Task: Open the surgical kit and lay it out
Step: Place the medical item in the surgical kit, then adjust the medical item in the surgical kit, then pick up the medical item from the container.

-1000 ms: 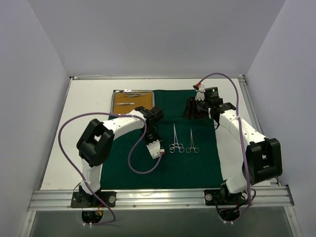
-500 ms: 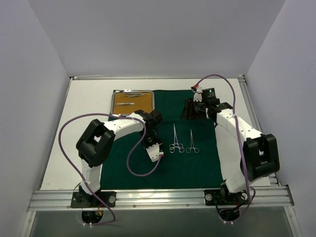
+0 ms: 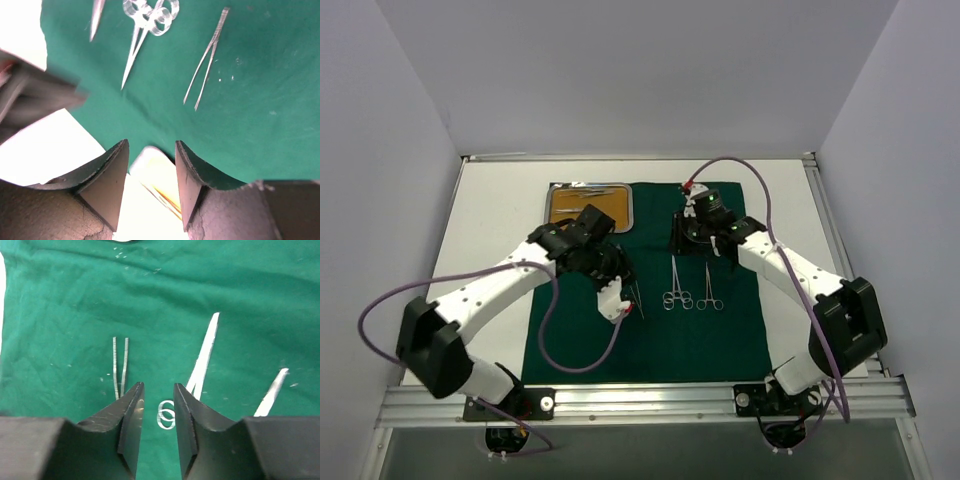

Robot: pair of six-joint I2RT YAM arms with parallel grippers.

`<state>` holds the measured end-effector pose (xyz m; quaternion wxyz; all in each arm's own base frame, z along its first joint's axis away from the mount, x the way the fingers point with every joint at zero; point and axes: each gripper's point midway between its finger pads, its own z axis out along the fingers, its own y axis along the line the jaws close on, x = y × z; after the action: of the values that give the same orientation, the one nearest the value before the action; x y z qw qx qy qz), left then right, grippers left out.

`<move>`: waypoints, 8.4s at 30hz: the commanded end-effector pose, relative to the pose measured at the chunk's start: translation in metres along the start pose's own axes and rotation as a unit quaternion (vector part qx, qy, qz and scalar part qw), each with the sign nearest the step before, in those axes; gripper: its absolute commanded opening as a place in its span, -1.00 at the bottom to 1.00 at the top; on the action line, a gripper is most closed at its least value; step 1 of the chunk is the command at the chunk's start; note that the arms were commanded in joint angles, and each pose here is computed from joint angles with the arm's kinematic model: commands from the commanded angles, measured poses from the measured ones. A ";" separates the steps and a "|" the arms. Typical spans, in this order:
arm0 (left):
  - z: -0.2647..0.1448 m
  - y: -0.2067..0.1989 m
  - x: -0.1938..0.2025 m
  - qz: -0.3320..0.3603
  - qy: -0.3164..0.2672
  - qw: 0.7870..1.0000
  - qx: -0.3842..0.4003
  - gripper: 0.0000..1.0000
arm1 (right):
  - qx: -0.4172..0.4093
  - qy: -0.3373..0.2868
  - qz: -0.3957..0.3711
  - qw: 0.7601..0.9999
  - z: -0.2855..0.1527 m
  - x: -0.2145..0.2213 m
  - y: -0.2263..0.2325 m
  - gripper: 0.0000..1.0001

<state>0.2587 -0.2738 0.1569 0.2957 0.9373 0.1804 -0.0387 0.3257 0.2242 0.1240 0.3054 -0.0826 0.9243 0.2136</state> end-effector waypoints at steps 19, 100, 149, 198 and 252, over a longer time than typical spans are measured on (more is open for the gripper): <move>-0.164 -0.155 0.087 -0.745 0.252 0.506 -0.354 0.11 | 0.083 0.064 -0.037 0.994 0.059 0.078 0.071 -0.62; -0.156 -0.153 0.080 -0.750 0.235 0.492 -0.375 0.04 | 0.174 0.076 0.039 0.981 0.082 0.122 0.053 -1.00; -0.159 -0.146 0.084 -0.752 0.239 0.494 -0.365 0.04 | 0.168 -0.036 0.023 0.985 0.048 0.035 0.086 -0.63; 0.028 -0.025 0.368 -0.770 0.199 0.566 -0.216 0.01 | 0.079 0.029 0.054 0.995 0.061 -0.044 -0.045 -0.60; 0.049 -0.028 0.384 -0.758 0.188 0.585 -0.219 -0.12 | 0.086 0.030 0.071 0.993 0.044 -0.027 -0.050 -0.60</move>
<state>0.6096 -0.1613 0.0411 0.3251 0.3583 0.8751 -0.0137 0.3850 0.2047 0.0686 0.2472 -0.0046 0.9580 0.1452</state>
